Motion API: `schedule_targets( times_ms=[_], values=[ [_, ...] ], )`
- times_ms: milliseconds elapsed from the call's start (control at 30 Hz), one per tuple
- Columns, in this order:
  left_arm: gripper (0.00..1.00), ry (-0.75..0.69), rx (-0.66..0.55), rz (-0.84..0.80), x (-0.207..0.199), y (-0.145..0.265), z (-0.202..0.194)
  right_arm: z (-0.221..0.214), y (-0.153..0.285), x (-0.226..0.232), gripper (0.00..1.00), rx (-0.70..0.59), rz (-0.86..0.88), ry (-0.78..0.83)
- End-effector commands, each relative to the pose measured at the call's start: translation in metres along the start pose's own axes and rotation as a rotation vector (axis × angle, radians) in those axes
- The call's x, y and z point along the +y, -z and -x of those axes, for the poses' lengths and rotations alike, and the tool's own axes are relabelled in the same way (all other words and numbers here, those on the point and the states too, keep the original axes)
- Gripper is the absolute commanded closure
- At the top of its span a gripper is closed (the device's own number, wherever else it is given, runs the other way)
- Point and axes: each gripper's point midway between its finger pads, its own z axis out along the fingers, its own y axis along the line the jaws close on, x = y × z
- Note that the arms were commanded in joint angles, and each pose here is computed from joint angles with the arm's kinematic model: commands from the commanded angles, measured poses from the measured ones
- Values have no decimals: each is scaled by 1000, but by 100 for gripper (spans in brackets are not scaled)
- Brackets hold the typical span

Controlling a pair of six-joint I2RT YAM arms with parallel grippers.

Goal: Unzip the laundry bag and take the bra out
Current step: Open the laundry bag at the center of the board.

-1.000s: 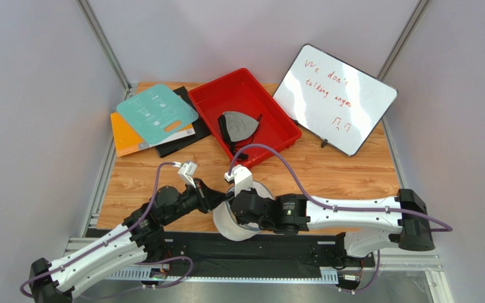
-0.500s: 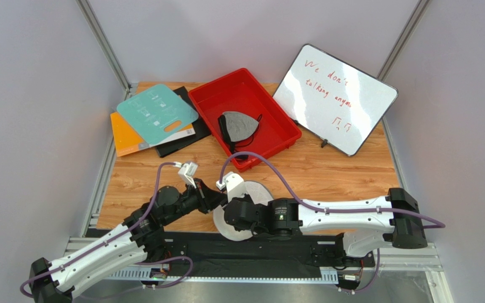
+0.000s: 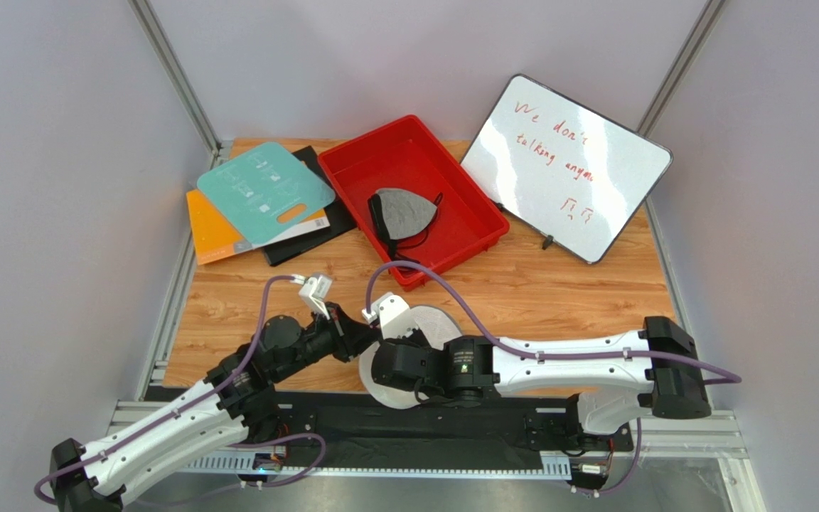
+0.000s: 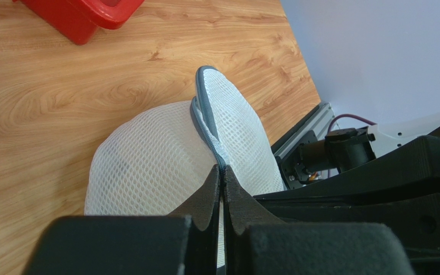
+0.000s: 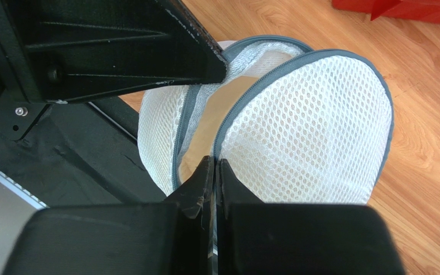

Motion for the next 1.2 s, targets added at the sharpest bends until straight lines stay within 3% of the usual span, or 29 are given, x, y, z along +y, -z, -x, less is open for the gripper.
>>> schedule_targets(
  times_ms=[0,500,767,1033,1133,1167],
  values=[
    [100,-34,-17,-1,-2,2,6,36,19,-9,100,-110,-22,-44],
    [100,-156,-65,97,11,-14,27,65,45,-114,100,-249,-195,-194],
    [100,-198,-139,37,-8,-22,56,45,57,-164,100,-289,-291,-300],
    [100,-184,-130,27,17,-13,27,-9,61,-196,99,-256,-400,-462],
    [100,-172,-94,46,33,-11,9,-20,64,-197,67,-235,-388,-501],
    [100,-173,-81,57,37,-10,6,-23,66,-198,46,-225,-391,-505]
  ],
)
